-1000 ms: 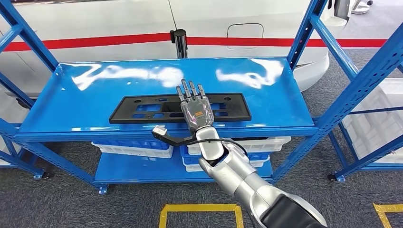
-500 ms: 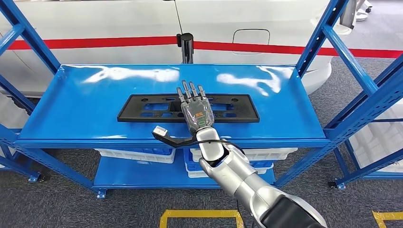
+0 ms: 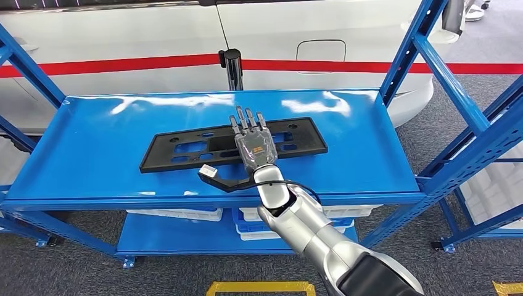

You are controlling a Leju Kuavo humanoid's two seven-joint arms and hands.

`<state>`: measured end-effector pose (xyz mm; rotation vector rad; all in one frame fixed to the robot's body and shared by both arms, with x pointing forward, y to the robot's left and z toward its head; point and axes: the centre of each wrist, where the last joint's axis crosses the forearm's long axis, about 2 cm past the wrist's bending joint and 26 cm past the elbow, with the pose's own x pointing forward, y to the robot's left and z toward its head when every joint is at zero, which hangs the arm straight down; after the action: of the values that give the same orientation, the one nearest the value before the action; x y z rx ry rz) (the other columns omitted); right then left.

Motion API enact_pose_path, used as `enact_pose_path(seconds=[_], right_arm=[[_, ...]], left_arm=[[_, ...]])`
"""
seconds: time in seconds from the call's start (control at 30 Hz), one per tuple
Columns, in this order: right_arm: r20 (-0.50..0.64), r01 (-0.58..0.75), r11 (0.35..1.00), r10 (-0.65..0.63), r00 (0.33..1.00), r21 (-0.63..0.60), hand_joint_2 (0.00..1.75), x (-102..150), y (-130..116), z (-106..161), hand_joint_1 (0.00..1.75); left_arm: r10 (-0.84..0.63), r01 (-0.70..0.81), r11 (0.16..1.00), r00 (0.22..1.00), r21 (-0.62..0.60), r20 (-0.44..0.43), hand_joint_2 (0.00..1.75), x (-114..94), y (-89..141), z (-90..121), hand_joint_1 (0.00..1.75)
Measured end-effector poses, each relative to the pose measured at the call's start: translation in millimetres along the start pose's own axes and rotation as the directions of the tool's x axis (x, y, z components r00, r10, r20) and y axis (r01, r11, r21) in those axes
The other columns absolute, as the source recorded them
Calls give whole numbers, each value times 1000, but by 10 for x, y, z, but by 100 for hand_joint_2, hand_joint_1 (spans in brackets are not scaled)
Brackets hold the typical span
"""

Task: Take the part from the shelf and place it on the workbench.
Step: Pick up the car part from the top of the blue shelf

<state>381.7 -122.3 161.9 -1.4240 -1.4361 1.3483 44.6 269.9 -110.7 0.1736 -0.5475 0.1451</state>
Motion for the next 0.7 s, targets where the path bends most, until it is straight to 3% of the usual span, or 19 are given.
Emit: enact_pose_path(seconds=[0.03,0.1,0.17,0.33,0.7], right_arm=[[5,-3,1000,3,1000,11,175,5,8,4,24],[27,-5,999,4,1000,31,175,27,13,5,106],[60,-8,998,4,998,65,175,52,19,5,172],[133,-38,986,16,991,161,175,106,34,-16,175],[140,-36,982,10,990,186,175,108,115,14,175]], left_arm=[[-4,4,1000,1000,9,-1,0,-2,3,1,0],[-11,11,1000,1000,22,-2,0,3,11,-2,0],[-15,15,1000,1000,28,0,0,15,15,-9,0],[-19,19,999,1000,37,-1,0,25,13,-13,0],[-30,30,999,1000,39,0,0,28,8,-13,0]])
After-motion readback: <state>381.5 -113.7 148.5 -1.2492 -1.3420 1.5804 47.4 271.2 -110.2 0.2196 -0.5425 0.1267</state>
